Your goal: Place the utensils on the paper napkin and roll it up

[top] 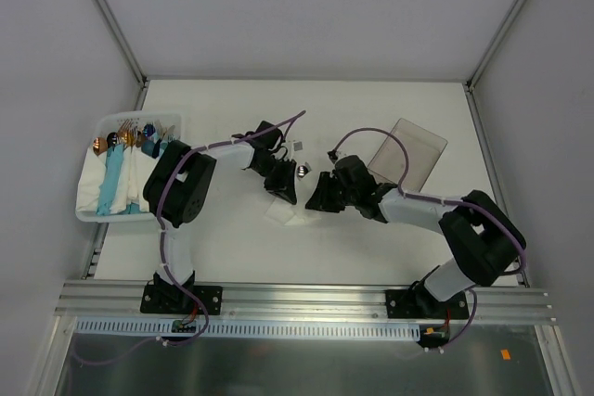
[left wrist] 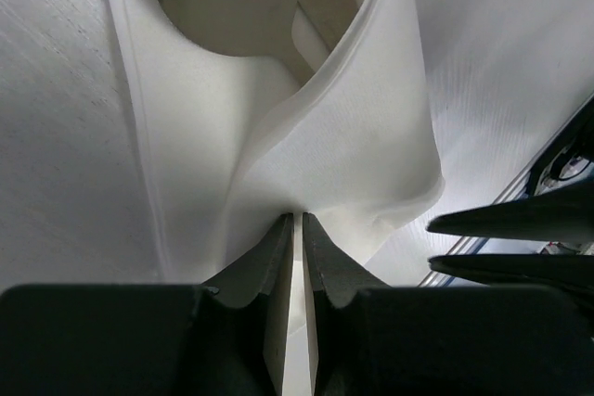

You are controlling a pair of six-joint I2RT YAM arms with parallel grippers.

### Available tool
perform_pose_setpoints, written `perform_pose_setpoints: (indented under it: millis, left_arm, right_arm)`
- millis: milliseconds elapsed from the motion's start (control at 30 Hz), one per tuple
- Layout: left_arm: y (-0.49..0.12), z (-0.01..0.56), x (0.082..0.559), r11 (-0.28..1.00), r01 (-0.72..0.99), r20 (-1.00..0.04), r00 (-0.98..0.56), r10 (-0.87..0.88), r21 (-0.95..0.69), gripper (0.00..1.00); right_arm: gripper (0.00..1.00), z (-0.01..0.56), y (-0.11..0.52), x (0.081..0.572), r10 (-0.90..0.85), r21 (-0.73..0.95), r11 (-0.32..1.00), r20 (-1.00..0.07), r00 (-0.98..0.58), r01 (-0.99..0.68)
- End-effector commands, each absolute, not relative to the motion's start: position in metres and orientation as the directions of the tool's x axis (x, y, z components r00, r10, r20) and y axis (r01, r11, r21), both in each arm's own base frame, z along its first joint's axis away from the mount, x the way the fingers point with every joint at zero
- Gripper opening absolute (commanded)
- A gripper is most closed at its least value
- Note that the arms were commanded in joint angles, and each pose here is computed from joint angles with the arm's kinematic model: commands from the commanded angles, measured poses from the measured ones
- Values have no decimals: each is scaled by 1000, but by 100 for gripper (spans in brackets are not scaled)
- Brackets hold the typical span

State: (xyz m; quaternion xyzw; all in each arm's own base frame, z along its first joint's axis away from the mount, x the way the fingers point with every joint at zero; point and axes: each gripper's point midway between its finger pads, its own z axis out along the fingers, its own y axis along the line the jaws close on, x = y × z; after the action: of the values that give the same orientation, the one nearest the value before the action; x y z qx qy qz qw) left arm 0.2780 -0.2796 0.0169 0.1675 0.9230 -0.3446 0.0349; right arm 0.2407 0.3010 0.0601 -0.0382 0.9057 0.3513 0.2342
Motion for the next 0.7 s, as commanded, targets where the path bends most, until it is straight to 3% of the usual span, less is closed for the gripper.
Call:
perform_pose_setpoints:
  millis: [0, 367, 667]
  left_arm:
    - [-271, 4, 278, 741, 392, -206, -919, 335, -545, 10]
    - [-268, 1, 281, 738, 435, -223, -900, 374, -517, 9]
    - [-277, 4, 277, 692, 555, -272, -831, 485, -462, 9]
  right_arm:
    - [22, 59, 313, 240, 86, 654, 713, -440, -894, -253]
    - [20, -7, 283, 212, 101, 621, 775, -307, -946, -118]
    - [17, -16, 284, 186, 151, 683, 729, -229, -962, -49]
